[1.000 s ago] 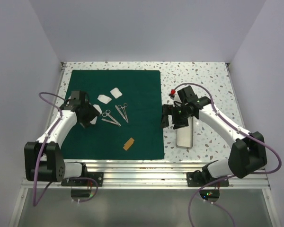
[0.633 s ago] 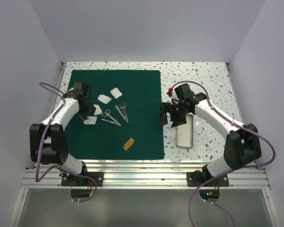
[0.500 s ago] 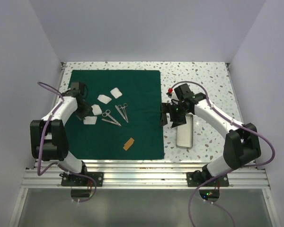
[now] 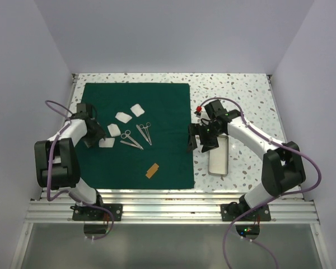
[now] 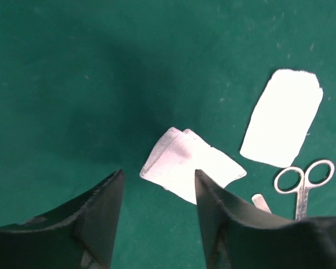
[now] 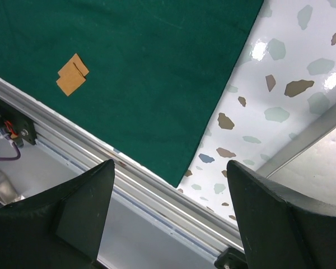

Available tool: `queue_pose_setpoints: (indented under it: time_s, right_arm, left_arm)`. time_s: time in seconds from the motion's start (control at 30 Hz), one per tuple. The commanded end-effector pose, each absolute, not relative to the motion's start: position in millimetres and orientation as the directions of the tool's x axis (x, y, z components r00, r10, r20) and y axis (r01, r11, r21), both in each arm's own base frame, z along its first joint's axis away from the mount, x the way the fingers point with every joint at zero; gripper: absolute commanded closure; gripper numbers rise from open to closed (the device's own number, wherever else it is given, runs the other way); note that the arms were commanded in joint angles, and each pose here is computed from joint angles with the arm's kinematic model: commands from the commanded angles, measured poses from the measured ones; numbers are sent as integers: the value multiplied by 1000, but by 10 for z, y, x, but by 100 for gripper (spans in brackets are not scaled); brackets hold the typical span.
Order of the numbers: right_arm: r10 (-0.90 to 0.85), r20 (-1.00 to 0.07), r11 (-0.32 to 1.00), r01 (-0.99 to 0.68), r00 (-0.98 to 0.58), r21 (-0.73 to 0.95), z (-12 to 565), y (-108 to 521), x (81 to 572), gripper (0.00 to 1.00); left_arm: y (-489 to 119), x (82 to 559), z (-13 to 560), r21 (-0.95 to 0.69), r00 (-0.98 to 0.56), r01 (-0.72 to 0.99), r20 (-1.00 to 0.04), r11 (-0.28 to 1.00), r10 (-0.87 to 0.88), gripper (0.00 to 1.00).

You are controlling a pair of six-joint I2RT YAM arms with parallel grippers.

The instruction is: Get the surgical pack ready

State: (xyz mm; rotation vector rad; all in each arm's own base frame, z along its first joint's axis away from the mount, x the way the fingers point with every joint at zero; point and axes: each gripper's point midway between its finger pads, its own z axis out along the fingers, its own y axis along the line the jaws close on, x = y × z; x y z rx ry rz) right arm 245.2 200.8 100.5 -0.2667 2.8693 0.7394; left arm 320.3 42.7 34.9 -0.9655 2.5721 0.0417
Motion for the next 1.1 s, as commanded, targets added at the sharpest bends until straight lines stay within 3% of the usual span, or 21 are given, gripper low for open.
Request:
queue_pose_setpoints:
  time_s: [0.0, 0.13, 0.2, 0.47, 0.57, 0.83, 1.07]
  right_arm:
    - [-155, -244, 832, -260, -957, 491, 1086, 2093, 2512, 15]
    - [-161, -241, 826, -264, -957, 498, 1073, 2102, 2497, 15]
    - [-158, -240, 824, -262, -958, 502, 1070, 2104, 2494, 15]
    - [-162, -240, 820, -266, -957, 507, 1045, 2110, 2476, 15]
    - [-160, -243, 821, -266, -957, 506, 1045, 2106, 2483, 15]
    - [-160, -240, 818, -265, -958, 511, 1032, 2112, 2459, 15]
    - [-156, -238, 817, -261, -959, 515, 1027, 2114, 2462, 16]
  left_arm:
    - [391, 3315, 346, -149, -725, -543, -412, 826, -552, 42]
    - [373, 3310, 291, -154, -759, -485, -415, 861, -502, 43]
    - [306, 3320, 254, -181, -778, -454, -397, 873, -487, 49]
    - [326, 3258, 119, -147, -809, -438, -366, 887, -460, 57]
    - [356, 3227, 110, -128, -813, -441, -362, 888, -456, 57]
    - [568, 3163, 424, -50, -752, -500, -471, 865, -461, 54]
    - [467, 3119, 208, -85, -779, -471, -428, 878, -459, 56]
